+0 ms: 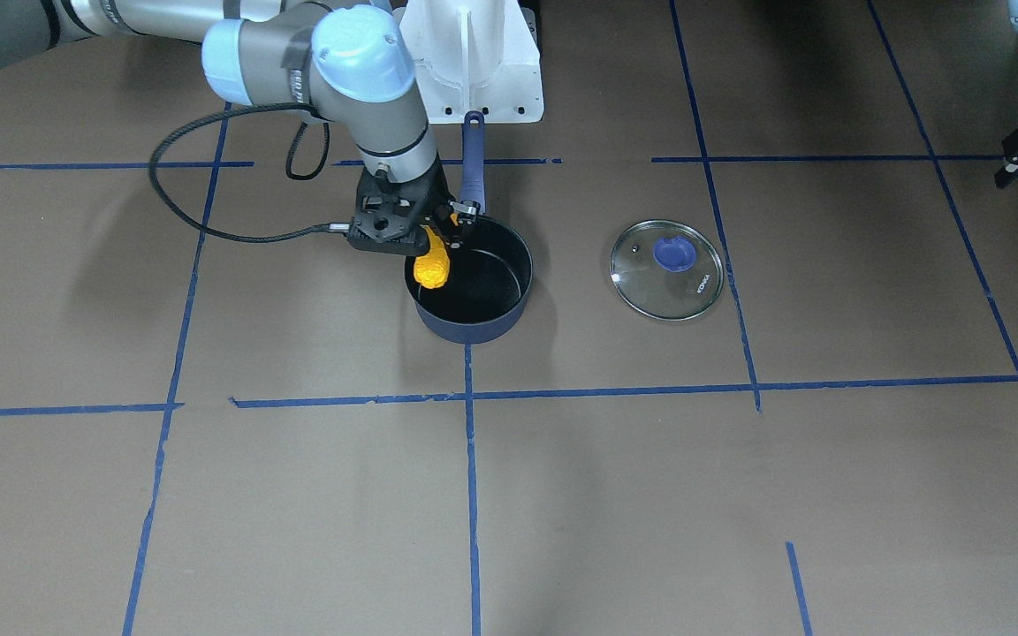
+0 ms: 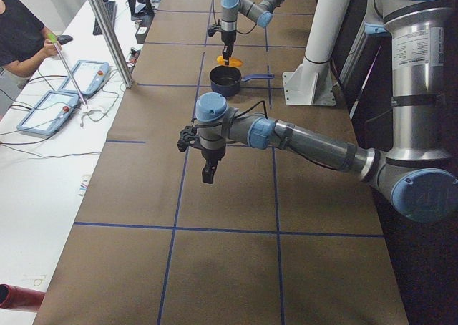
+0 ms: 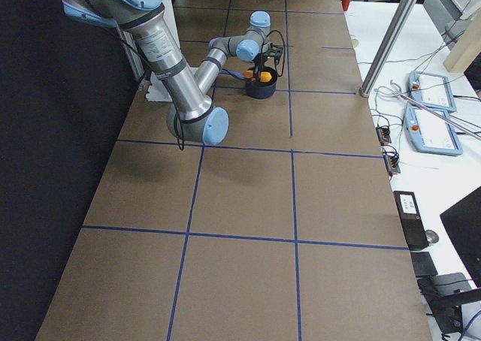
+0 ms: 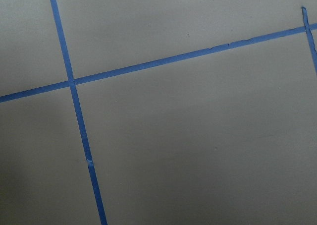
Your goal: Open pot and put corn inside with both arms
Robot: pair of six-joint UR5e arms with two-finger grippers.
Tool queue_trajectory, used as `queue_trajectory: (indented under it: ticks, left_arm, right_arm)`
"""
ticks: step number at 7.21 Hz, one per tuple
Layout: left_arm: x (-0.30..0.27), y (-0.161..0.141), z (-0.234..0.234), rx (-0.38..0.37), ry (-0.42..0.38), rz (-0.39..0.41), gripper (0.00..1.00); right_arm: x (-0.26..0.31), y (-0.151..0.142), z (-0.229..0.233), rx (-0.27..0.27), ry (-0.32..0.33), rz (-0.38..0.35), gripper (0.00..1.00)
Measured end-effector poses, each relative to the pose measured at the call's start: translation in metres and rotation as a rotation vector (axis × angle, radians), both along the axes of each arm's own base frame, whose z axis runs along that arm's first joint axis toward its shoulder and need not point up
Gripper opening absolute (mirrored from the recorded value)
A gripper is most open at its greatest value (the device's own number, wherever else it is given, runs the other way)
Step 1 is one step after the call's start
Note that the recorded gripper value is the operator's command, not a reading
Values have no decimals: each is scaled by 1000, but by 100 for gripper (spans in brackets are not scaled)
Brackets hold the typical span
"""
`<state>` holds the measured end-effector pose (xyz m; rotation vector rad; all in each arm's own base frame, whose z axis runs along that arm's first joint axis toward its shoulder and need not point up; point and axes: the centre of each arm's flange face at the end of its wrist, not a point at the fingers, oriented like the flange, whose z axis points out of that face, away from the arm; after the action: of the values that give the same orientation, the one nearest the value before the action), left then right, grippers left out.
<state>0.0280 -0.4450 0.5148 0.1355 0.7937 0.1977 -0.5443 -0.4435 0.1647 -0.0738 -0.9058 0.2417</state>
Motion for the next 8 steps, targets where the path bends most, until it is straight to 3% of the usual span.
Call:
queue_trajectory:
  ticks: [2,3,4,6,8]
  left_arm:
    - [0,0,1,-3,-1,-1,100]
    - [-1,0,2,-5,-2,-3,100]
    - [-1,0,2,-7,-2,-5,100]
    - [-1,0,3,-11,-1,-6,100]
    - [0,1,5,-13,-3,-4,100]
  right_arm:
    - [-16,-8,-11,-3,6,-1,0]
    - [-19,-9,-13,-3,8,-2,27]
    - [-20,-10,-13,0,9,-4,99]
    - [-21,-13,-10,-2,16,-4,100]
    - [16,-36,6,-7,4,-7,100]
